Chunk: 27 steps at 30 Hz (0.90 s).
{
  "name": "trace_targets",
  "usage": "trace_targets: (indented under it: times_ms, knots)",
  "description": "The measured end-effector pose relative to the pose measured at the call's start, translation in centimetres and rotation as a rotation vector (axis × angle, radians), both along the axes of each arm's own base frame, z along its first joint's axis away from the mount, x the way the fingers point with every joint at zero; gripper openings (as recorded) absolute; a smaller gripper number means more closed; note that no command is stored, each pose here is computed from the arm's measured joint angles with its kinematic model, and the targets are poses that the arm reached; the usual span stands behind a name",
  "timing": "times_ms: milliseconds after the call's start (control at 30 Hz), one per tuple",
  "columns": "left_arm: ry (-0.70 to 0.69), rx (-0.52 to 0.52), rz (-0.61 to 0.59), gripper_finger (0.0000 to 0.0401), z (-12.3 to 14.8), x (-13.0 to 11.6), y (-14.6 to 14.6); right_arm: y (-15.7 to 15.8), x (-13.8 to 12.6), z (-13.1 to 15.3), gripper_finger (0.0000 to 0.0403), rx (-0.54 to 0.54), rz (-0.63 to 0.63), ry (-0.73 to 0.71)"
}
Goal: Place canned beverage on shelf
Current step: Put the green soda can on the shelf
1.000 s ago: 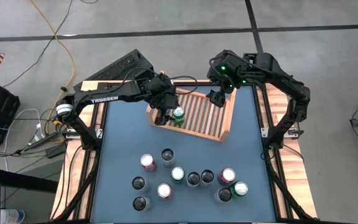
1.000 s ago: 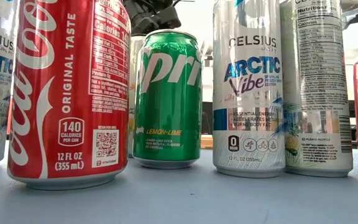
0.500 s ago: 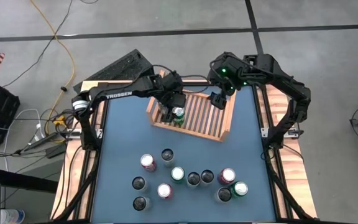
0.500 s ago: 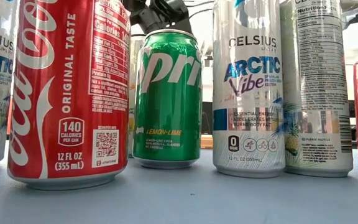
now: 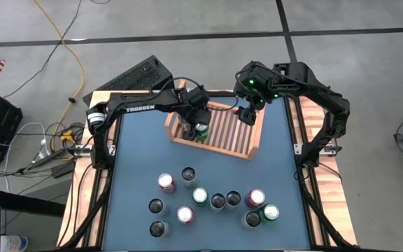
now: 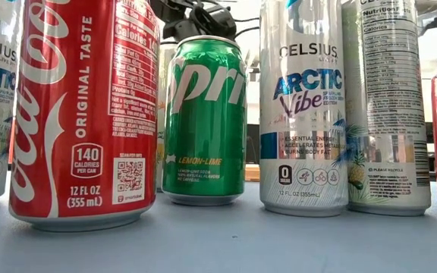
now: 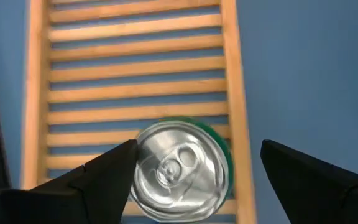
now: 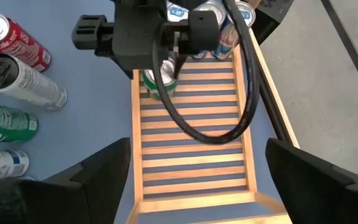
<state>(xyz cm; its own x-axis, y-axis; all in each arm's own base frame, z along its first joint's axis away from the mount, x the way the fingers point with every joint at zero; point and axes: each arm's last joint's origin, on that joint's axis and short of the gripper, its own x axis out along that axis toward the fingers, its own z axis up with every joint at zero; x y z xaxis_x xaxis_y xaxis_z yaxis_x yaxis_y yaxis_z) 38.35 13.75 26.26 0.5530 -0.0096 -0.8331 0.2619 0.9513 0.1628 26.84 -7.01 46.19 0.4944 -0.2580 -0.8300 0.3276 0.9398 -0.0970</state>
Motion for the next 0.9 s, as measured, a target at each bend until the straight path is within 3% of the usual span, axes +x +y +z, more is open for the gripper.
trace_targets:
  times_ms: [600, 900]
  knots:
    - [0.031, 0.006, 0.029, 0.0325, -0.3, 0.1, -0.4, 0.0, -0.1, -0.1, 0.0359, 0.002, 0.008, 0.016]
    - [-0.01, 0.051, 0.054, 0.0323, 3.3, 0.6, -0.7, 0.1, -0.1, -0.1, 0.0359, 0.001, 0.013, 0.016]
